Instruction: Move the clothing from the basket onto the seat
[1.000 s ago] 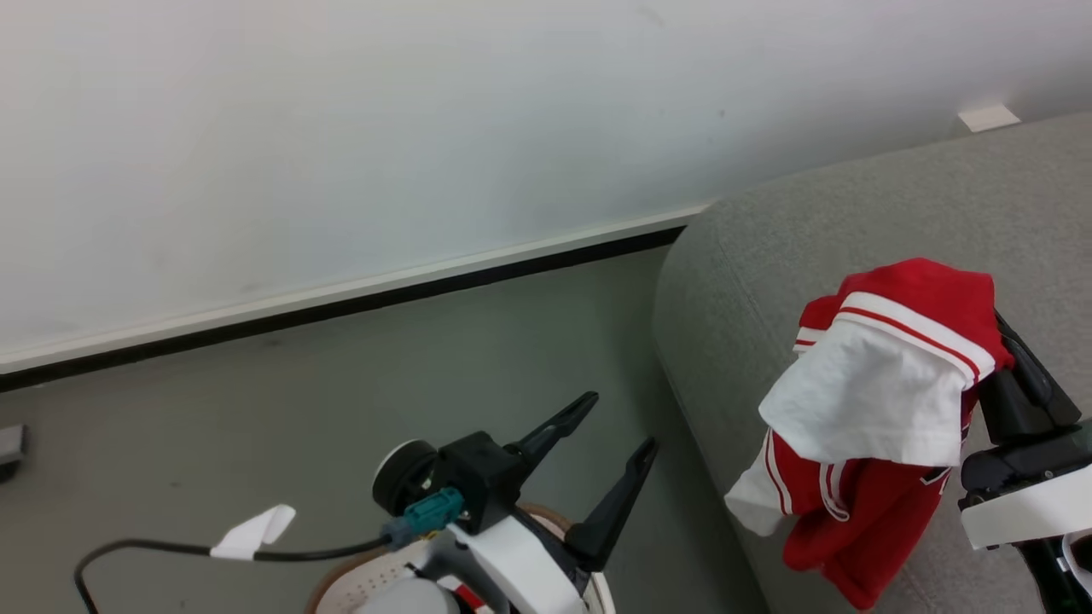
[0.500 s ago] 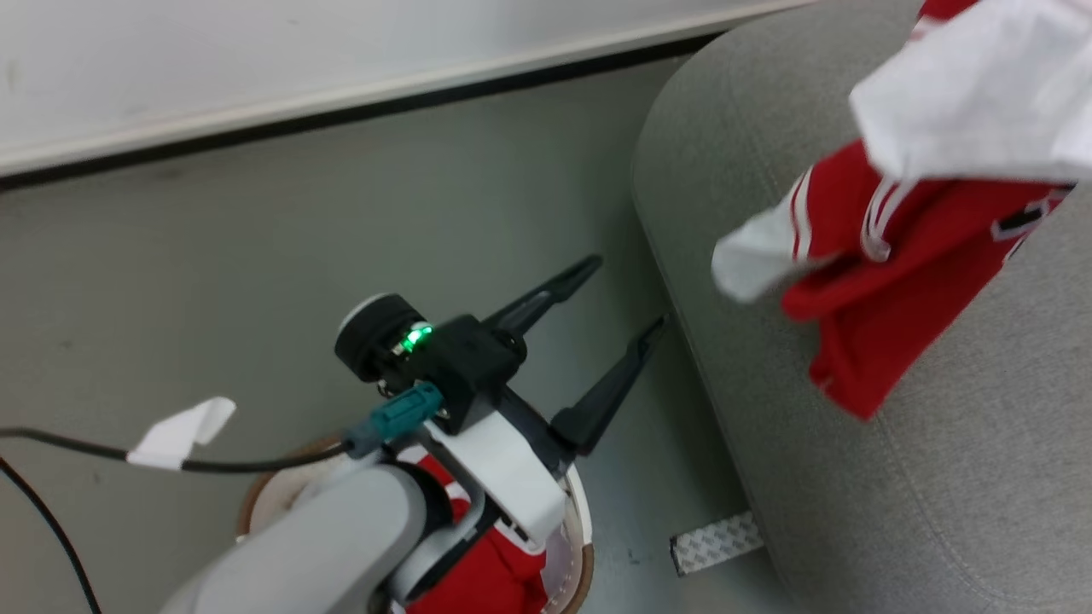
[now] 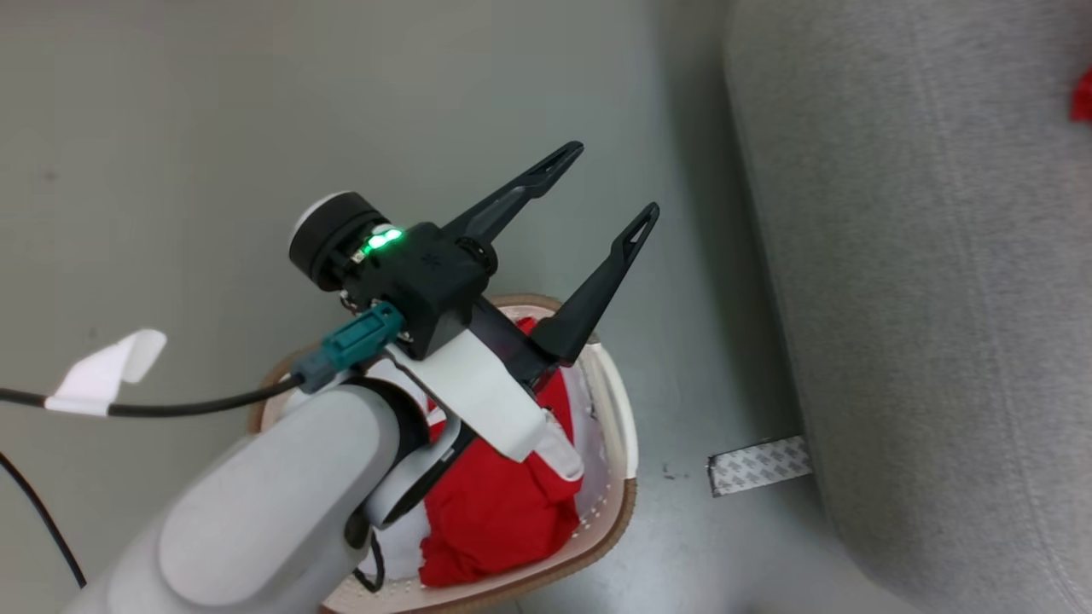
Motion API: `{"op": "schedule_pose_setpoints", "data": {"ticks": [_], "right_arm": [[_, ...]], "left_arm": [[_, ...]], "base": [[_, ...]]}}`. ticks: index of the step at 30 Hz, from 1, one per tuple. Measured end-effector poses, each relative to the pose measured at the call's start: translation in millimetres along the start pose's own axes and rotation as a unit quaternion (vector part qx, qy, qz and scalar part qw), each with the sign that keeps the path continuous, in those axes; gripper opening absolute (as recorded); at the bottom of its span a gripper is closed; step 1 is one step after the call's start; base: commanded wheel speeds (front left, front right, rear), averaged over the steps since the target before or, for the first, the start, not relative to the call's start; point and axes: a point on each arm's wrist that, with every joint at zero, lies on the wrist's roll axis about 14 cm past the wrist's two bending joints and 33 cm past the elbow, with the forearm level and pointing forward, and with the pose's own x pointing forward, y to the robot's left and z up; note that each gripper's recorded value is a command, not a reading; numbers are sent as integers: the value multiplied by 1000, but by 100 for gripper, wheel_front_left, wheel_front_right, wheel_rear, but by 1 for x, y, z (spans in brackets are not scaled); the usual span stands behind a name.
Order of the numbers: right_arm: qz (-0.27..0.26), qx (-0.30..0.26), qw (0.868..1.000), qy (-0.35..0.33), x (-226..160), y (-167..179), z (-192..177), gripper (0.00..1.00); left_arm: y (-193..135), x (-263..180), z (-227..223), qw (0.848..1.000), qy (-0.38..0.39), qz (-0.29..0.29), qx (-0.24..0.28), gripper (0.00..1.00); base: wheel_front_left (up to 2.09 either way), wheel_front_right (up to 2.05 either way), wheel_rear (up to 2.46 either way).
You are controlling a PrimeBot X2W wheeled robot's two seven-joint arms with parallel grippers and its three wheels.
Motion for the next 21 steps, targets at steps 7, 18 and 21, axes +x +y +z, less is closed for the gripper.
{"op": "schedule_pose_setpoints", "data": {"ticks": [7, 18, 21], "right_arm": [[-40, -3, 982, 184, -46, -13, -149, 0], [-54, 43, 955, 290, -119, -1, -236, 100], [-40, 60, 961, 268, -125, 9, -227, 100]], "left_arm": [[11, -19, -20, 999, 26, 34, -14, 100], [16, -44, -30, 996, 48, 76, -26, 100], [14, -48, -22, 995, 39, 85, -22, 100]], "base": [[0, 0, 0], [0, 0, 0], [0, 0, 0]]}}
